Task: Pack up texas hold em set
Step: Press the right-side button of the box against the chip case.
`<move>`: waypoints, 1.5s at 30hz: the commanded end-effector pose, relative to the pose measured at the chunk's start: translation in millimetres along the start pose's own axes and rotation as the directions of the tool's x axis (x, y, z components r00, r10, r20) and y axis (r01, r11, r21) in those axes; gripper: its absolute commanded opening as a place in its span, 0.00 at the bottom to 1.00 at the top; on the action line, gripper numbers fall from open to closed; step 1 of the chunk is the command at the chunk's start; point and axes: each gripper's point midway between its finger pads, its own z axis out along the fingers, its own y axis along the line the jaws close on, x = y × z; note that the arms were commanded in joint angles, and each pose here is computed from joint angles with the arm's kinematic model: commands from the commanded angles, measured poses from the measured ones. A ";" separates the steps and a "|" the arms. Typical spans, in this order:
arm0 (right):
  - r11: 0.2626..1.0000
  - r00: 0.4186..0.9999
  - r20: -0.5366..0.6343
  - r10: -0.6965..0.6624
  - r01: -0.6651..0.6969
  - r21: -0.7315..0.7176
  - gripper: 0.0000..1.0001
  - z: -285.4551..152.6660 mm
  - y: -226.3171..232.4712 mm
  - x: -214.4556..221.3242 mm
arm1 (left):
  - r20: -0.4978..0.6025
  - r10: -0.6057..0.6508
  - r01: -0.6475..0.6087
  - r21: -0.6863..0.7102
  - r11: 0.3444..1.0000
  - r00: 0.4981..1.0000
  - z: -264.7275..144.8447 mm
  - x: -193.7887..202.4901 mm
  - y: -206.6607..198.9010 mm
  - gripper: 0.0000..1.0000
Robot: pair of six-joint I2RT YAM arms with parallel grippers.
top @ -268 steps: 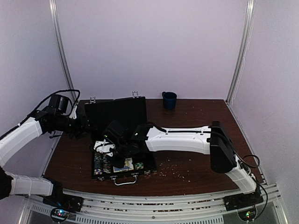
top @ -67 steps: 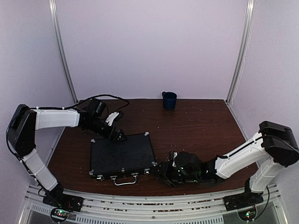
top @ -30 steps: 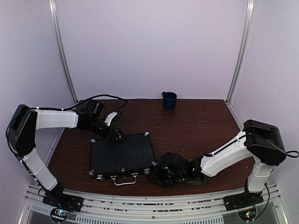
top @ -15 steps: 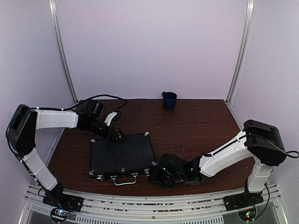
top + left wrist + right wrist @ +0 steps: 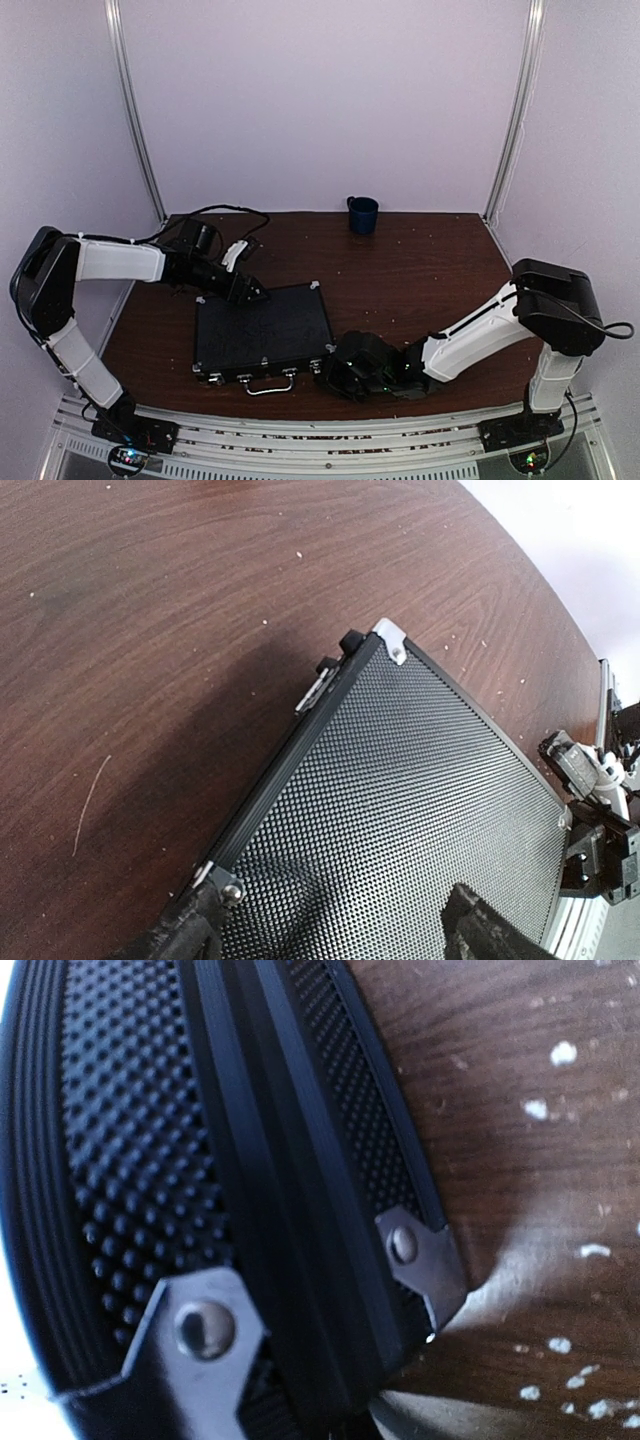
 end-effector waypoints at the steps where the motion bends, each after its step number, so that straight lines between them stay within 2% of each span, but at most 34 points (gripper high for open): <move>1: 0.993 0.989 0.143 0.040 -0.055 0.106 0.03 5.4 -43.8 -34.6 | -0.230 -0.183 0.164 -0.096 0.982 0.956 12.4 89.0 23.2 0.79; 5: 0.991 0.980 0.194 0.048 -0.071 0.116 0.00 4.8 -51.9 -48.7 | -0.245 -0.200 0.183 -0.089 0.979 0.949 11.4 98.7 20.8 0.79; 19: 0.987 0.954 0.298 0.021 -0.068 0.149 0.00 13.9 -62.3 -97.8 | -0.297 -0.231 0.240 -0.008 0.971 0.926 10.4 124.2 3.2 0.78; 27: 0.968 0.913 0.404 -0.051 -0.054 0.245 0.00 -11.7 -75.7 -147.8 | -0.310 -0.227 0.264 0.081 0.961 0.923 7.4 128.0 -19.4 0.77; 33: 0.962 0.900 0.429 -0.080 -0.043 0.270 0.01 -26.9 -77.0 -169.5 | -0.319 -0.209 0.264 0.139 0.954 0.924 6.9 120.7 -38.9 0.76; 37: 0.963 0.906 0.406 -0.118 0.005 0.268 0.05 -38.6 -63.2 -169.2 | -0.256 -0.236 0.256 0.048 0.966 0.937 0.0 87.9 -24.7 0.77; 42: 0.969 0.926 0.349 -0.143 0.059 0.240 0.14 -50.3 -42.4 -157.0 | -0.165 -0.392 0.381 -0.096 0.920 0.905 -25.1 68.6 27.6 0.77; 45: 0.972 0.932 0.333 -0.144 0.070 0.224 0.17 -54.9 -36.7 -150.7 | -0.105 -0.406 0.390 -0.143 0.910 0.908 -42.6 60.9 49.3 0.78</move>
